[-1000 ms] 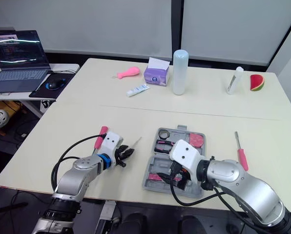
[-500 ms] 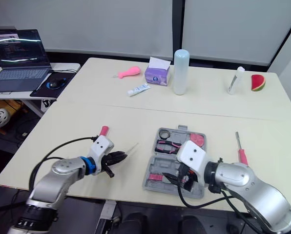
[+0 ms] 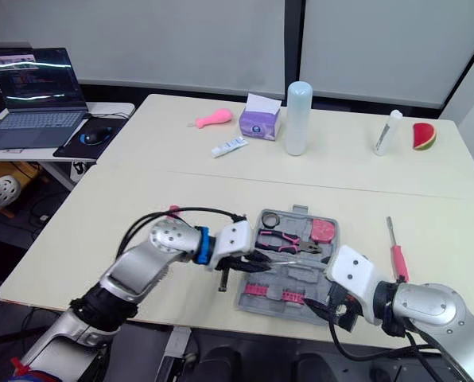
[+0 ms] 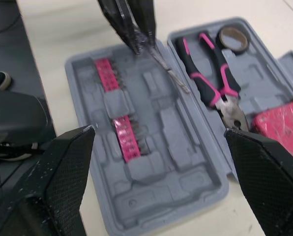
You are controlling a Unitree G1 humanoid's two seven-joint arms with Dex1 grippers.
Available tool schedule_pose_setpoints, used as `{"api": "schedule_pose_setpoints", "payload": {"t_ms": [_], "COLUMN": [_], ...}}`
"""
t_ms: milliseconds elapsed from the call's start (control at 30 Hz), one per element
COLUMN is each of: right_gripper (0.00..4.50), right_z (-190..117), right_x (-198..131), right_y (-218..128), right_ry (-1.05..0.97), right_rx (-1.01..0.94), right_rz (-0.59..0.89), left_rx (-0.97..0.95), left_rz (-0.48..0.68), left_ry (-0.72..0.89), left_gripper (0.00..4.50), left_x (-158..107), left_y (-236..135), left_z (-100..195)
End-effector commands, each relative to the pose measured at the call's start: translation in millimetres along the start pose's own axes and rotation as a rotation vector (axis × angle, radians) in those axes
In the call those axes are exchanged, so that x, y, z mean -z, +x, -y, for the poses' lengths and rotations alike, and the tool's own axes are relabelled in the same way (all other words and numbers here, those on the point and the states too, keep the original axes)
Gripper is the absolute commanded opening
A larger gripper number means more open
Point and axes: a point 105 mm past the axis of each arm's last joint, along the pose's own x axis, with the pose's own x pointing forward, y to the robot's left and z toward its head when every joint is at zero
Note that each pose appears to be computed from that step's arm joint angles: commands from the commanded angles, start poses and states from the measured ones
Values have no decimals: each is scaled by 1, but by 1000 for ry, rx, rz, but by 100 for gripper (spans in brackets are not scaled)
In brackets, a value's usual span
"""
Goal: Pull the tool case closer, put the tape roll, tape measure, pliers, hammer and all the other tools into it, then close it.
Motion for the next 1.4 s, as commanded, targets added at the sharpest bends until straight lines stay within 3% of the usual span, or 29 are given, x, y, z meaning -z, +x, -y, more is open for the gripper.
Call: {"api": "schedule_pose_setpoints", "payload": {"t_ms": [33, 733, 1300, 1400], "right_gripper": [450, 450, 450, 450], "right_z": [-2, 3, 6, 6], "right_x": [0, 4, 0, 0], "right_y": [-2, -1, -2, -2], "right_ry": [-21, -11, -8, -5], "right_rx": [16, 45, 60, 63], "right_rz": [-11, -37, -32, -30], "left_rx": [-22, 23, 12, -4], "left_rz": [-15, -68, -69, -70], "left_ry": [115, 244, 238, 251], "left_gripper": [17, 17, 17, 112], "left_x": [-11, -9, -10, -12], "left_y": [10, 42, 49, 49], "left_z": [-10, -23, -24, -27]}}
